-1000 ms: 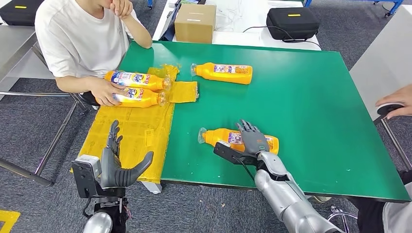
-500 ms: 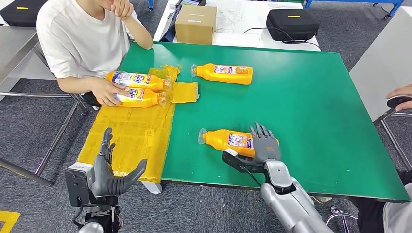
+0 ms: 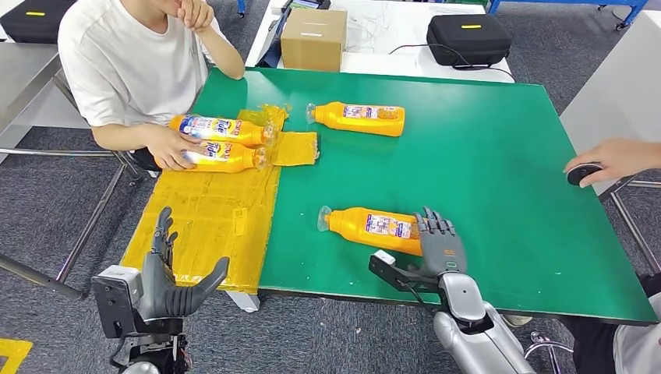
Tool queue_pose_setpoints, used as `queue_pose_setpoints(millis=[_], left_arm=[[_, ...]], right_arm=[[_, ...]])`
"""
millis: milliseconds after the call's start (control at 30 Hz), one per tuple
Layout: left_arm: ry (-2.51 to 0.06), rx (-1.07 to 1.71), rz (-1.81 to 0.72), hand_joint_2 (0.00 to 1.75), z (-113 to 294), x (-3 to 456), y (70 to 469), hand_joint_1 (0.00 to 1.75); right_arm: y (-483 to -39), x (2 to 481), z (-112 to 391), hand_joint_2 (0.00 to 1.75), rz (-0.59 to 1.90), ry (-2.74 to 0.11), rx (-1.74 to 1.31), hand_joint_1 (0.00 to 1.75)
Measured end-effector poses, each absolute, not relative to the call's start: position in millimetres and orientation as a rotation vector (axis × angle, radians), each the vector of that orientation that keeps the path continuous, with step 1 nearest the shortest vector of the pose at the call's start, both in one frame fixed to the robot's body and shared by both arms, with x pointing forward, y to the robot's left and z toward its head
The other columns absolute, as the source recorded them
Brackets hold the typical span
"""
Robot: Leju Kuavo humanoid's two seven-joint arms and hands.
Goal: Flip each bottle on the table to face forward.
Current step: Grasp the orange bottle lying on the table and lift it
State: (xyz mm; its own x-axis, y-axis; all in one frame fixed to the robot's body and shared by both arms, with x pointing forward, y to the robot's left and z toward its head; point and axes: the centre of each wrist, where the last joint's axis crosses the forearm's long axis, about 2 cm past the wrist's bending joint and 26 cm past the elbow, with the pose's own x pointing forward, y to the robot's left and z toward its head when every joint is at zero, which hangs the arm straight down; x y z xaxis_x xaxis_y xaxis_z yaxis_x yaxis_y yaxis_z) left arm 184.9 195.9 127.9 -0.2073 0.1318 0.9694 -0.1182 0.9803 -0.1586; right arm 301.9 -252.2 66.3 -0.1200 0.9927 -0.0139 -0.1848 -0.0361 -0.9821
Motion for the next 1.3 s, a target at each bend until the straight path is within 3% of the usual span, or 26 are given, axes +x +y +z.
queue_pose_setpoints(millis=[400,1000,1067,1133,1167,1200,1300], left_arm=[[-1.769,-0.058,0.246,1.75,125.2,205.0,191.1,0.00],[-1.734,-0.140,0.289,1.75,121.1,219.3,180.4,0.00],[-1.734,-0.140,0.288,1.75,120.9,219.4,180.4,0.00],[-1.732,-0.135,0.291,1.75,120.1,220.3,180.7,0.00],[-1.732,-0.132,0.291,1.75,119.6,221.1,181.0,0.00],[-1.734,-0.131,0.291,1.75,119.2,221.9,181.4,0.00],[-1.741,-0.148,0.281,1.75,118.8,222.6,182.5,0.00]], right_arm=[[-261.8,344.8,66.3,1.75,1.313,-1.154,-0.874,0.00],[-238.5,376.0,75.5,1.75,1.312,-1.135,-0.804,0.00],[-238.3,376.7,75.8,1.75,1.314,-1.131,-0.801,0.55],[-238.7,381.2,78.2,1.75,1.343,-1.080,-0.765,1.42],[-239.3,383.8,79.5,1.75,1.363,-1.041,-0.736,1.64],[-240.2,386.4,80.9,1.75,1.382,-1.001,-0.708,1.75],[-243.2,389.5,82.4,1.75,1.392,-0.951,-0.674,1.75]])
